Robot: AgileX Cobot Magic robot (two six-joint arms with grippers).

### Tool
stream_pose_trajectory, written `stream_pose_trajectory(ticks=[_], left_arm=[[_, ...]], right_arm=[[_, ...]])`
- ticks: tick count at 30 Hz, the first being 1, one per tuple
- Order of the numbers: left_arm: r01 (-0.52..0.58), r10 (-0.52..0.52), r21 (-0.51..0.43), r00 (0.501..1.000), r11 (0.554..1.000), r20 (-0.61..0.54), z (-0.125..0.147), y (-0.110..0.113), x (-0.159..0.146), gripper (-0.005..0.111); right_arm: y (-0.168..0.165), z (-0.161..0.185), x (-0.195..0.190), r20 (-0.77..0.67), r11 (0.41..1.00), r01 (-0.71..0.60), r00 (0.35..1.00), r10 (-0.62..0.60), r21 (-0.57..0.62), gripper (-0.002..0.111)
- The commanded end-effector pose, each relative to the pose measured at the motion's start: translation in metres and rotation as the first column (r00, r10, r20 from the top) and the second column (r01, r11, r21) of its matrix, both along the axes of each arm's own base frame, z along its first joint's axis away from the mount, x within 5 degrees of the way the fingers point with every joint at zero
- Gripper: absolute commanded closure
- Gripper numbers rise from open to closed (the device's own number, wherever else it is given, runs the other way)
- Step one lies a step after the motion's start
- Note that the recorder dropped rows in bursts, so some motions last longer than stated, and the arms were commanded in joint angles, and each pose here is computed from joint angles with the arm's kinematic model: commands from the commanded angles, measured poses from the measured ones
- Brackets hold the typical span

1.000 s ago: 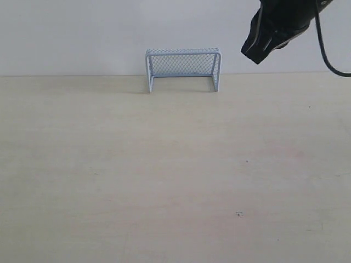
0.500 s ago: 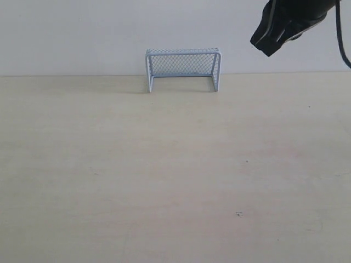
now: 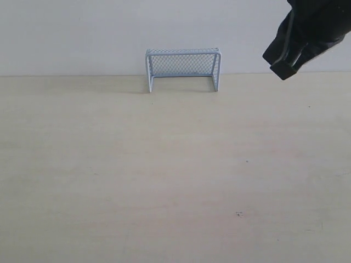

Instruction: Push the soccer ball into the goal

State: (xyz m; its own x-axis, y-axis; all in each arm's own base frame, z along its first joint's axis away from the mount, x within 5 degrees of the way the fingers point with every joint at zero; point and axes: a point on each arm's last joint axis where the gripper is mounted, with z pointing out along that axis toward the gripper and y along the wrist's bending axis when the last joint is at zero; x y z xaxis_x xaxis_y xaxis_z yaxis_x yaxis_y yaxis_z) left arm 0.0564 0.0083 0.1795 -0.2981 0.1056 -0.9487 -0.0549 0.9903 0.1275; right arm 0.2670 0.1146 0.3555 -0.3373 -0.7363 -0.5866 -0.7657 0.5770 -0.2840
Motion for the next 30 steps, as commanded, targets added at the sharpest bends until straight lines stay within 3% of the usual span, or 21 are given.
stream_pose_trajectory(ticks=[1, 15, 30], left_arm=[[0.006, -0.006, -0.008, 1.000, 1.000, 0.003, 0.001, -0.001, 0.000, 0.100], [0.006, -0.006, -0.008, 1.000, 1.000, 0.003, 0.001, -0.001, 0.000, 0.100], [0.006, -0.006, -0.008, 1.000, 1.000, 0.003, 0.001, -0.001, 0.000, 0.100]], right_arm=[[-0.008, 0.004, -0.013, 0.042, 0.999, 0.037, 0.998, -0.038, 0.013, 0.108], [-0.023, -0.009, -0.048, 0.068, 0.982, 0.139, 0.987, -0.148, 0.125, 0.108], [-0.031, -0.012, -0.074, 0.043, 0.972, 0.168, 0.983, -0.177, 0.166, 0.108]])
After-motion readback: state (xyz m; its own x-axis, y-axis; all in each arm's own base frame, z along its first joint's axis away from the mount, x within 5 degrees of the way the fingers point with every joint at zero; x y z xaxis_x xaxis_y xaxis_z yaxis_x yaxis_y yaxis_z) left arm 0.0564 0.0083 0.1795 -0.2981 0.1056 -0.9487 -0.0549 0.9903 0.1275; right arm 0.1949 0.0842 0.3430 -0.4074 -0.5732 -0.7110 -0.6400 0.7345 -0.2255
